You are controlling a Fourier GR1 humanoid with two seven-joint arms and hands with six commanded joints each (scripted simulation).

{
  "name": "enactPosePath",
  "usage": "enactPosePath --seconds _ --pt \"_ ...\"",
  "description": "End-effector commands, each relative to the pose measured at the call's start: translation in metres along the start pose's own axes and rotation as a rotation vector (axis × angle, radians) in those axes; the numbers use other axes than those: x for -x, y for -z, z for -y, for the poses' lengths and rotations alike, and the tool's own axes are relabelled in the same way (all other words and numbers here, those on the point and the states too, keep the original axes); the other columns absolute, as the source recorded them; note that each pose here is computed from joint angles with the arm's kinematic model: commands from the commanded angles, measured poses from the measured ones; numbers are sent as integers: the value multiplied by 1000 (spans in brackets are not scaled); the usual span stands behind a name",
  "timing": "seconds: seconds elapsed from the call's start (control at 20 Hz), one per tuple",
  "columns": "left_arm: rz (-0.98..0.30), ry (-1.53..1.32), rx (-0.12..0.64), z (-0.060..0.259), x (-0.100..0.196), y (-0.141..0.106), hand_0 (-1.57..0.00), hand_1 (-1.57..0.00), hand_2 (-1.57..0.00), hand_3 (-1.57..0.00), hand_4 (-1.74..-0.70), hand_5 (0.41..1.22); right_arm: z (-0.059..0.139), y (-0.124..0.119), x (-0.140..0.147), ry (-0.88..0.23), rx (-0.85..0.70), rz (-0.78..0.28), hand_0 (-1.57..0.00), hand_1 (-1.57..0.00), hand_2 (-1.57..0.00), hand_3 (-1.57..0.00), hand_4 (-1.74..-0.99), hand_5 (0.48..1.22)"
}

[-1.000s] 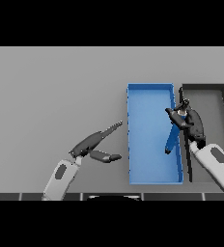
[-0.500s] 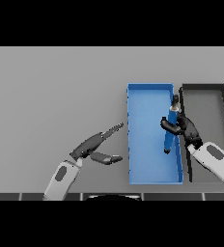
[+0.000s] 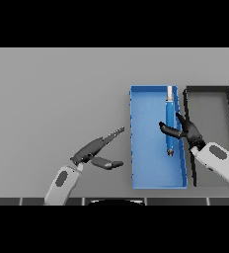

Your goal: Pick up the blue pipe and place it into the blue bin.

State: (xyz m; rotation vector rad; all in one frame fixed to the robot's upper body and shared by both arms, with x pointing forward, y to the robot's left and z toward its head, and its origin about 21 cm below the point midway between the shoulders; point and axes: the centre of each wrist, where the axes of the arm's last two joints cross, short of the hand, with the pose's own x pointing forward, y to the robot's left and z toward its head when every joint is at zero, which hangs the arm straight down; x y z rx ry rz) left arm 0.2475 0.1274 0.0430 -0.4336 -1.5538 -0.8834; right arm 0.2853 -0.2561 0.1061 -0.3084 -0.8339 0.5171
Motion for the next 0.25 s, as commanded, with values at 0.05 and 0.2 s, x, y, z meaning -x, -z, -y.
enactPosePath --seconds 0.05,0.2 --pt "-11 8 -10 -6 -1 -1 1 1 1 1 -885 431 -1 -2 0 0 -4 -5 -6 -5 -5 -3 -1022 658" --pt "-6 2 -13 -9 -2 -2 1 1 1 1 -885 431 -2 -5 3 -6 -8 -4 -6 -5 -5 -3 -1022 643"
